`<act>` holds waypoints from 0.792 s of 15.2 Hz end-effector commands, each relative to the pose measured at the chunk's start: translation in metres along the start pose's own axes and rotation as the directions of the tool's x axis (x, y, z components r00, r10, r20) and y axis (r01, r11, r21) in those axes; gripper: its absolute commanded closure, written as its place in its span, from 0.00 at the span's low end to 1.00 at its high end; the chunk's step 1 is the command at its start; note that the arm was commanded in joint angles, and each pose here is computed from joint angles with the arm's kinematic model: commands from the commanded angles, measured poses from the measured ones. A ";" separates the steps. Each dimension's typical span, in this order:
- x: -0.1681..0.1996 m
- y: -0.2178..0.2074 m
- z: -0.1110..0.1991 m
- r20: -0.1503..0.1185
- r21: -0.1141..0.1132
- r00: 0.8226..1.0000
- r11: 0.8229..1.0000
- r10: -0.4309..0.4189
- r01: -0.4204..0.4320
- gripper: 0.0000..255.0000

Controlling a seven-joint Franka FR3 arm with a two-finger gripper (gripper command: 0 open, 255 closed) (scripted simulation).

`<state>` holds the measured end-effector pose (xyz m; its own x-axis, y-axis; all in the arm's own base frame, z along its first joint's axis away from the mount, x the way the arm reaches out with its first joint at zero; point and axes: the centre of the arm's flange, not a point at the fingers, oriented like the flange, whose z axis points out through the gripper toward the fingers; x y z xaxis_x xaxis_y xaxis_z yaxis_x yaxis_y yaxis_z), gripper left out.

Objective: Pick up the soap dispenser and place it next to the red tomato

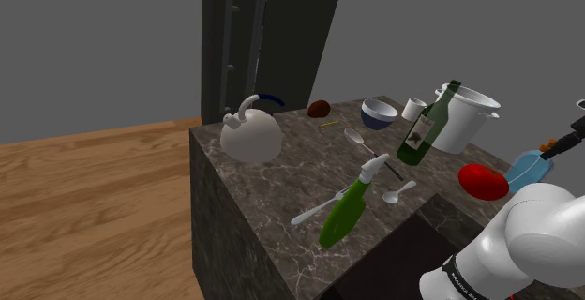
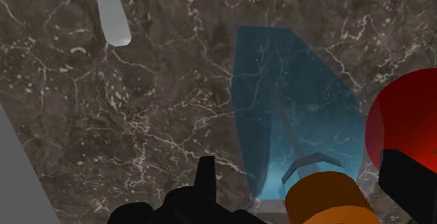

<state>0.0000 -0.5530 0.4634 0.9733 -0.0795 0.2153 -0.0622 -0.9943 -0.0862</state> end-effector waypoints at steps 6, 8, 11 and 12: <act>0.000 0.000 -0.050 0.000 0.000 1.000 1.000 0.000 0.000 0.00; 0.000 0.000 -0.050 0.000 0.000 1.000 1.000 0.000 0.000 0.00; 0.000 0.000 -0.050 0.000 0.000 1.000 1.000 0.000 0.000 0.00; 0.000 0.000 -0.050 0.000 0.000 1.000 1.000 0.000 0.000 0.00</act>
<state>-0.0109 -0.5566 0.5119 0.9733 -0.0795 0.2153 -0.0622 -0.9943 -0.0862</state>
